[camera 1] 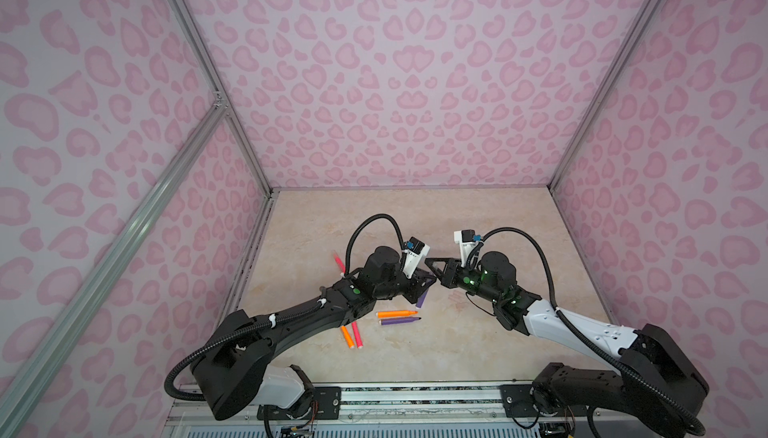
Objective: Insert the pens into the pen caps
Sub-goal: 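Lower the capped purple highlighter to the table with the left gripper while the right withdraws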
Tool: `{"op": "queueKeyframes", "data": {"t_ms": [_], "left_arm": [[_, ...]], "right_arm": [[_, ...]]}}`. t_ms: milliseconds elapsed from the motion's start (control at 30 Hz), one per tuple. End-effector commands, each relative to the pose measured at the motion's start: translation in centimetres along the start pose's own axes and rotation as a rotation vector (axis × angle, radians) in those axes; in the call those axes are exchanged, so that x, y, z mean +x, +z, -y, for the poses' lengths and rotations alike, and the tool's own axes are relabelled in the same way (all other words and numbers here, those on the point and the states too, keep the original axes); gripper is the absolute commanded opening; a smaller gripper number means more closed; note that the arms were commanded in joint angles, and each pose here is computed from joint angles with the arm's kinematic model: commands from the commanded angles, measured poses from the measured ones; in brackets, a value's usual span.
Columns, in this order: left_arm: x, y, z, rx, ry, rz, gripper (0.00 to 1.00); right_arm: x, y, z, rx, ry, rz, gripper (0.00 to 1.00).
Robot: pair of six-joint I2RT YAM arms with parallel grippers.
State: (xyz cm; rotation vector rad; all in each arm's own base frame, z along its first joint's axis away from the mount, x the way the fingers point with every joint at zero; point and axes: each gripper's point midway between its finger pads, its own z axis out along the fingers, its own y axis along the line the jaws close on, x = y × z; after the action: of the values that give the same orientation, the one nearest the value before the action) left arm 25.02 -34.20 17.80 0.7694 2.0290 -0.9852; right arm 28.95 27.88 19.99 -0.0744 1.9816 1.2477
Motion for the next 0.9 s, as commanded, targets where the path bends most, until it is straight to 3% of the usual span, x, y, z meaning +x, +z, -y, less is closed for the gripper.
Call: {"op": "queueKeyframes", "data": {"t_ms": [0,133,267,367,467,567,600,667,767,867], "left_arm": [[-1.3,-0.5,0.5,0.005,0.025,0.042,0.14],[-1.3,-0.3,0.3,-0.006,0.010,0.042,0.04],[-1.5,-0.4,-2.4,-0.125,-0.056,0.053,0.03],[-1.5,-1.9,-7.9,-0.274,-0.215,0.093,0.03],[1.1,-4.8,-15.1,-0.496,-0.436,0.082,0.03],[4.3,-8.8,-20.7,-0.809,-0.547,0.035,0.03],[4.8,-9.6,-21.7,-0.860,-0.566,0.028,0.03],[5.5,-10.1,-23.1,-0.897,-0.596,0.011,0.03],[5.7,-9.5,-24.2,-0.897,-0.609,-0.032,0.03],[6.1,-9.0,-25.4,-0.932,-0.608,-0.087,0.03]], "right_arm": [[-0.2,0.3,0.0,0.002,-0.005,0.004,0.00],[-0.4,0.2,-0.3,0.001,-0.020,-0.001,0.01],[-1.0,-0.6,-0.4,0.028,-0.050,0.023,0.43],[-1.8,-1.7,0.5,0.106,-0.075,0.062,0.64],[-1.9,-2.1,1.2,0.142,-0.076,0.086,0.71],[-1.2,-1.5,2.3,0.166,-0.057,0.071,0.75],[-1.1,-1.2,2.6,0.171,-0.057,0.066,0.75],[-1.5,-0.5,3.0,0.191,-0.063,0.054,0.80],[-1.7,-1.0,3.5,0.243,-0.079,0.024,0.82],[-1.6,-1.5,2.8,0.204,-0.085,0.061,0.86]]}}
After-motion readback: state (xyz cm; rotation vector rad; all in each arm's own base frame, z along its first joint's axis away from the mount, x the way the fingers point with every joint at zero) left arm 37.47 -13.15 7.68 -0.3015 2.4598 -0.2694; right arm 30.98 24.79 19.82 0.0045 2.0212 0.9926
